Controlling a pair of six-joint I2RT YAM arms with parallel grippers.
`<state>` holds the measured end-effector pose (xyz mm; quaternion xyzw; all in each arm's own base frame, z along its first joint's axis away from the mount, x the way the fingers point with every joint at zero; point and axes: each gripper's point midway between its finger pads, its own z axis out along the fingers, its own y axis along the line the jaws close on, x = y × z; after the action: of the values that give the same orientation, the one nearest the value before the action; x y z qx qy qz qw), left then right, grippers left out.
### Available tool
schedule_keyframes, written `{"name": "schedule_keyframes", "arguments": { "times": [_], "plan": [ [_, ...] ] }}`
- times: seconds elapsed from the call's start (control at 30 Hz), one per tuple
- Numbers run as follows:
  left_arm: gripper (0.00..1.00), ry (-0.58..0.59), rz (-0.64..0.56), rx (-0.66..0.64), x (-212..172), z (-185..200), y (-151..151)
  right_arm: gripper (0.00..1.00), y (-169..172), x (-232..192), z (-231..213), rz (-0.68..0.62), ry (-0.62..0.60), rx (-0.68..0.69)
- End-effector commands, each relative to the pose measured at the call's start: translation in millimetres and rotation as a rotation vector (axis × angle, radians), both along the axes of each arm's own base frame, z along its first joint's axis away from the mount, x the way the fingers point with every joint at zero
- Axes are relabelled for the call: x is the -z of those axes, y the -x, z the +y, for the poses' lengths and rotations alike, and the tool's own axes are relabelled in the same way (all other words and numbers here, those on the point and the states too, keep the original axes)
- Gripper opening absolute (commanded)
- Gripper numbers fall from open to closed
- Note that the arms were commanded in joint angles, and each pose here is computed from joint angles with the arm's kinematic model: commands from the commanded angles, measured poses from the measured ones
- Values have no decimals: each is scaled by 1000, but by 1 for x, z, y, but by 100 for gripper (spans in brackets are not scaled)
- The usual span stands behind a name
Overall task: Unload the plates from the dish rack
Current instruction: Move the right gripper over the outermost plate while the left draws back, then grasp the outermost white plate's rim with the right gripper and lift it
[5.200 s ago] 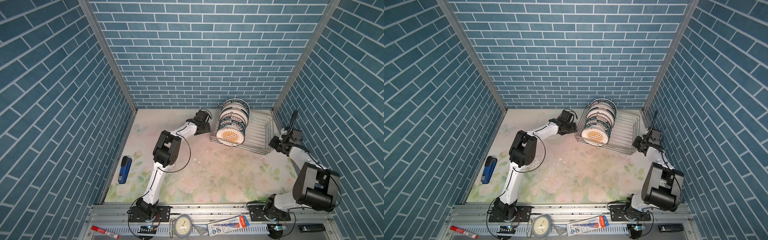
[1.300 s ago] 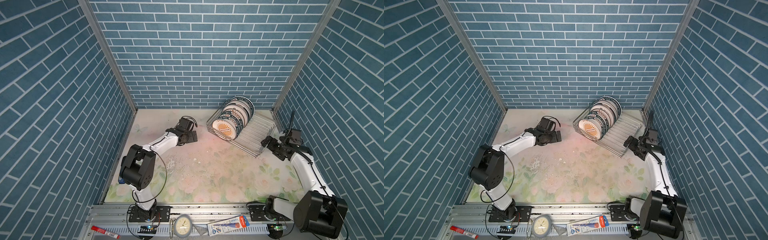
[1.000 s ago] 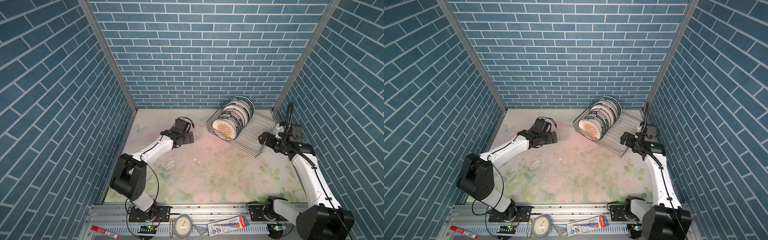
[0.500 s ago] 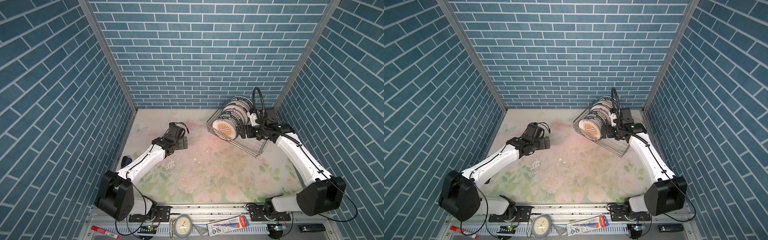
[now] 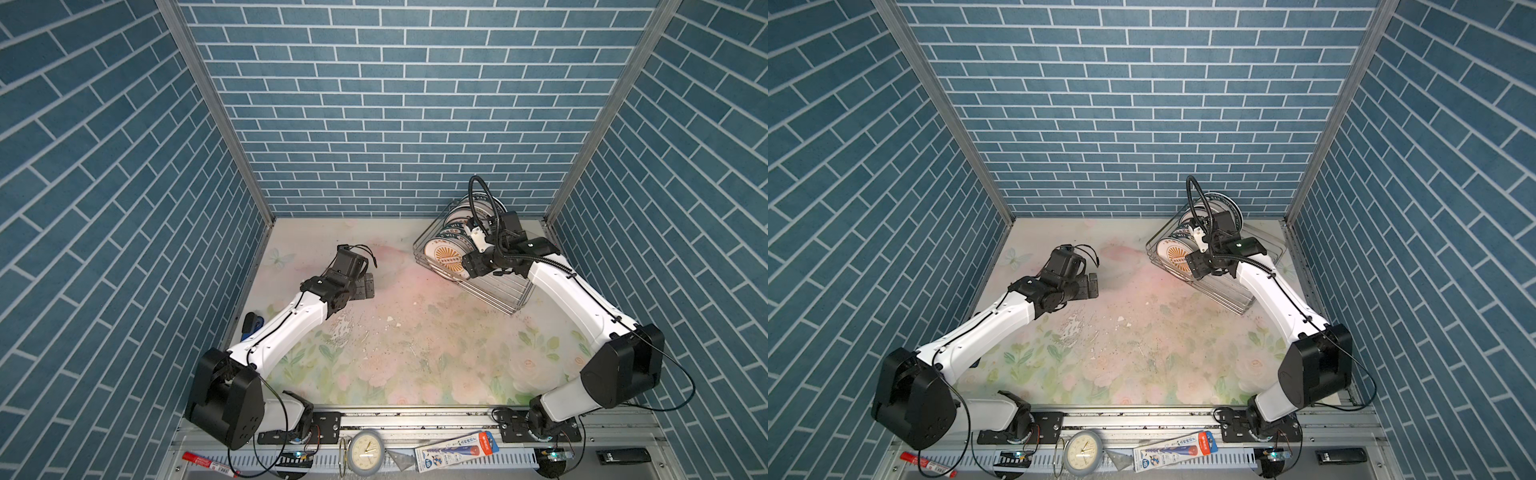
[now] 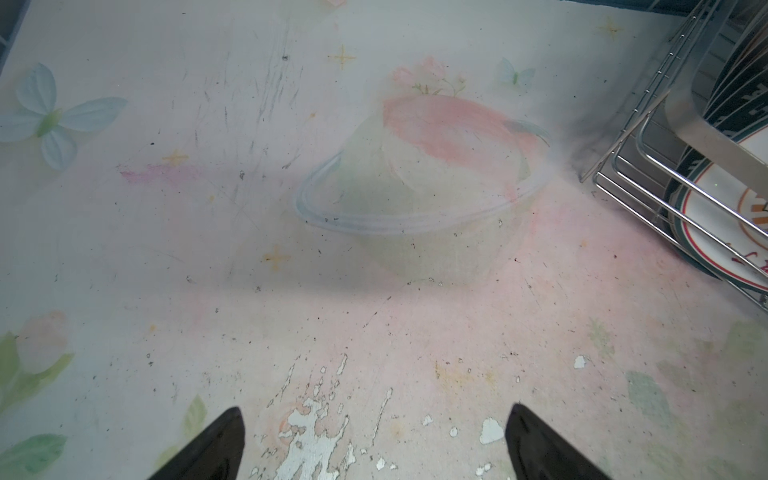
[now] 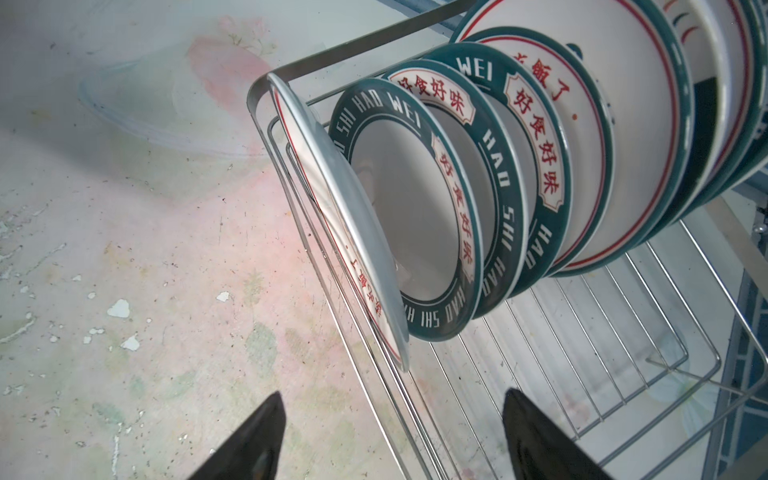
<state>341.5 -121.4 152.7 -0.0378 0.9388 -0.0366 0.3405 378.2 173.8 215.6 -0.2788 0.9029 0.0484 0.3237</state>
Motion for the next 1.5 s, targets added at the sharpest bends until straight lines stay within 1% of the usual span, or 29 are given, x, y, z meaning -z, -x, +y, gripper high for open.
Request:
{"name": "schedule_keyframes", "arguments": {
  "times": [0.0,0.07,0.2,0.27,0.3,0.37,0.43,0.53,0.6,0.67,0.7,0.8,0.93,0.97,1.2,1.33,1.37,1.47],
  "plan": [
    [99,-25,2,-19,5,8,6,78,-16,-17,10,-76,21,-50],
    [99,-19,-17,-25,4,10,6,77,-19,-14,13,-78,15,-57],
    [99,-14,-46,-40,-3,14,7,71,-24,-10,21,-70,-3,-74],
    [99,-26,-52,-58,-5,18,8,69,-27,-7,23,-68,-4,-77],
    [99,-29,-51,-78,-6,21,9,66,-29,-5,24,-65,-3,-78],
    [99,-17,-56,-73,-7,20,9,63,-32,-1,28,-62,-6,-83],
    [99,-8,-58,-79,-9,20,10,56,-34,-1,30,-66,-11,-84],
    [99,-26,-45,-91,-9,23,12,51,-38,3,31,-64,-6,-80],
    [99,-34,-37,-94,-9,25,12,44,-40,6,32,-58,-1,-78],
    [99,-43,-33,-93,-8,26,12,42,-43,9,32,-54,5,-77],
    [99,-47,-31,-100,-8,27,13,40,-44,11,32,-49,7,-76],
    [99,-71,-21,-117,-8,32,14,38,-49,14,33,-50,16,-69],
    [99,-82,-18,-118,-8,34,15,28,-54,20,33,-44,35,-64],
    [99,-83,-19,-114,-9,34,16,24,-55,21,33,-44,38,-64],
    [99,-89,-9,-113,-7,35,19,16,-54,27,34,-36,45,-81],
    [99,-94,-10,-132,-4,38,18,2,-53,28,37,-50,30,-102],
    [99,-89,-13,-134,-4,37,18,0,-53,28,37,-54,31,-101],
    [99,-60,-33,-127,-4,34,16,0,-53,28,35,-54,40,-101]
  ]
}}
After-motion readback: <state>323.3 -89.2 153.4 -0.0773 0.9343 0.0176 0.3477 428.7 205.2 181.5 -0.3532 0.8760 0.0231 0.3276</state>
